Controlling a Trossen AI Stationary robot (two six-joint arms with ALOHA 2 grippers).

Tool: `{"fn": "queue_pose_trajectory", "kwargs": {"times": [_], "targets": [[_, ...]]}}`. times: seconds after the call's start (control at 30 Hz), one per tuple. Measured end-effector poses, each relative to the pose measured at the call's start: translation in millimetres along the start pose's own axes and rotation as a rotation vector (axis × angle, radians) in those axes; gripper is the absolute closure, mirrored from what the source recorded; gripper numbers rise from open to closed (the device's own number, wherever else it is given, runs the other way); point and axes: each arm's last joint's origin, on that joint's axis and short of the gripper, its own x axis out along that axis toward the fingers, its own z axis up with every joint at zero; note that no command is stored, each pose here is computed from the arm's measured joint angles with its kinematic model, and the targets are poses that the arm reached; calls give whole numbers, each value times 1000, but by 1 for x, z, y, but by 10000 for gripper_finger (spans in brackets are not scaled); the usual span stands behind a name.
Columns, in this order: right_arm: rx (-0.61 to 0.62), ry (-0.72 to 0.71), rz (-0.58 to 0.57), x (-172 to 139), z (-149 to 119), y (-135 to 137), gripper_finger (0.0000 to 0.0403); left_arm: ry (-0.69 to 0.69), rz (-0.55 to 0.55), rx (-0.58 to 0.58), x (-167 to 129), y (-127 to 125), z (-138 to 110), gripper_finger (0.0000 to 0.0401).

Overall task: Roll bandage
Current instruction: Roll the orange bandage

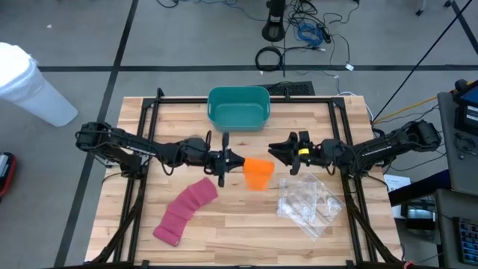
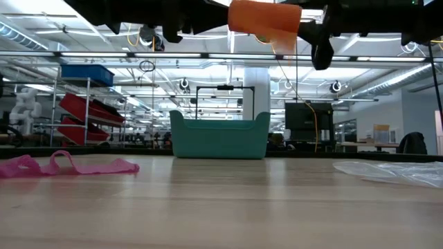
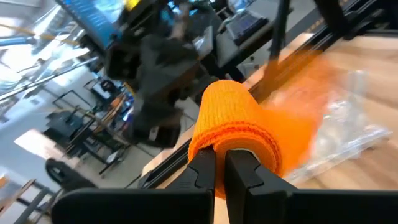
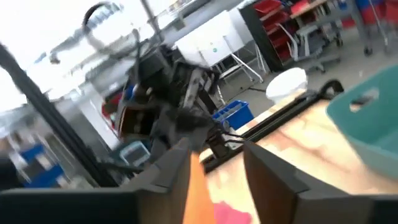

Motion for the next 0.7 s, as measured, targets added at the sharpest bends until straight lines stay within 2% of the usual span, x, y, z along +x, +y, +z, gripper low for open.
{"fn": "queue_pose_trajectory", "kwargs": {"times": [0.13,0.23,0.43,0.57,0.7], "targets": [[102,-1,3,0,0,0,223,0,0,-3,0,1,0,394],[96,-1,36,0,2,2,206,-11,-5,-25,0,1,0,394],[-135,55,187,-5,3,12,202,-13,2,-25,0,1,0,394],[-255,87,202,-11,-3,19,209,-15,3,-27,0,1,1,394],[-348,127,143,-16,-13,24,216,-10,10,-147,0,3,-1,394]]}}
